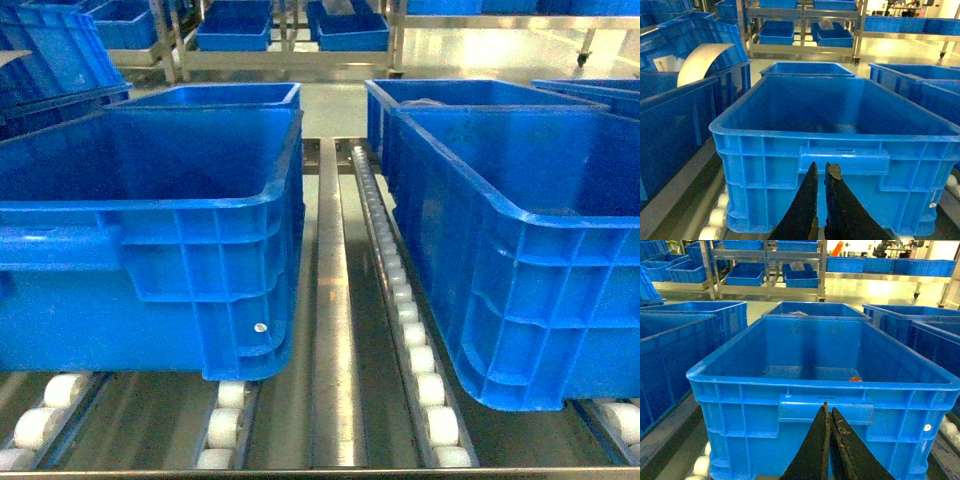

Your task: Sort blue parts and orange caps into right shelf containers

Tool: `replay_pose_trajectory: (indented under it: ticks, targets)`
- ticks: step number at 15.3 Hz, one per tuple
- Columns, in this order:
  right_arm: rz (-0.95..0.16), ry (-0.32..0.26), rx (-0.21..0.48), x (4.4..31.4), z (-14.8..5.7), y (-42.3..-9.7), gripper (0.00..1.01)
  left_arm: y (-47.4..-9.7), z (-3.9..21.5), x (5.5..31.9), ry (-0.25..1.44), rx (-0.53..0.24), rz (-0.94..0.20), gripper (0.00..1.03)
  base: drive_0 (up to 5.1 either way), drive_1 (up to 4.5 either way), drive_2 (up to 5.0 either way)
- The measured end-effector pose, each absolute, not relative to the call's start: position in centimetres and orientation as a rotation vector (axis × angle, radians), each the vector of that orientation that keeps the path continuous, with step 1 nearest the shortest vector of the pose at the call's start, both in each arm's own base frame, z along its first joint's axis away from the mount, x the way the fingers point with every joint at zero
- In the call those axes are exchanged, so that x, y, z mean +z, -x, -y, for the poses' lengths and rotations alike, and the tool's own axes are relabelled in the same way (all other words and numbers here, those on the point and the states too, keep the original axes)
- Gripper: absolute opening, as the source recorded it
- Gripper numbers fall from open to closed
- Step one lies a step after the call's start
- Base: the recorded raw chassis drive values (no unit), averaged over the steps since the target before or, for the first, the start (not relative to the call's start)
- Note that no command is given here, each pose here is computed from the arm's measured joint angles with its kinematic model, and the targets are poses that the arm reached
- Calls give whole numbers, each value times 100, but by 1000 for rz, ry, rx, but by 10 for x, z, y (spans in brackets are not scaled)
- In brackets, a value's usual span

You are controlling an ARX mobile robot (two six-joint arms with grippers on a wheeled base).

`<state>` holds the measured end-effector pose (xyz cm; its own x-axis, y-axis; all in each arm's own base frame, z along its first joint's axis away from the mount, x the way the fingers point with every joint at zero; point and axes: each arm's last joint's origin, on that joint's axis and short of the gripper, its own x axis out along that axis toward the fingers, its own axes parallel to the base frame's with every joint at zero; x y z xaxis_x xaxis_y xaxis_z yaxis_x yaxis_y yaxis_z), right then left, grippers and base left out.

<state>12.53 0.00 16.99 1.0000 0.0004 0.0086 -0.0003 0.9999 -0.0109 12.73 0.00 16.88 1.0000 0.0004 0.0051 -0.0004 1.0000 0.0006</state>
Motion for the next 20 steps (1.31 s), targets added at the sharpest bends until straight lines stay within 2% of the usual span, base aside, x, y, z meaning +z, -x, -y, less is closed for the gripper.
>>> replay_pose_trajectory:
  ticks: [10, 12, 15, 17, 20]
  targets:
    - [13, 11, 1, 170, 0, -108, 2, -109, 0, 170, -1, 0, 10, 2, 0, 0, 0]
    - [-40, 11, 3, 164, 0, -100, 2, -106, 0, 168, -1, 2, -6, 2, 0, 0, 0]
    - [27, 11, 1, 170, 0, -97, 2, -99, 0, 164, -1, -2, -29, 2, 0, 0, 0]
    - [11, 10, 0, 168, 0, -97, 2, -98, 0, 168, -1, -4, 17, 2, 0, 0, 0]
    - [1, 10, 0, 167, 0, -97, 2, -98, 0, 166, -1, 1, -5, 2, 0, 0, 0]
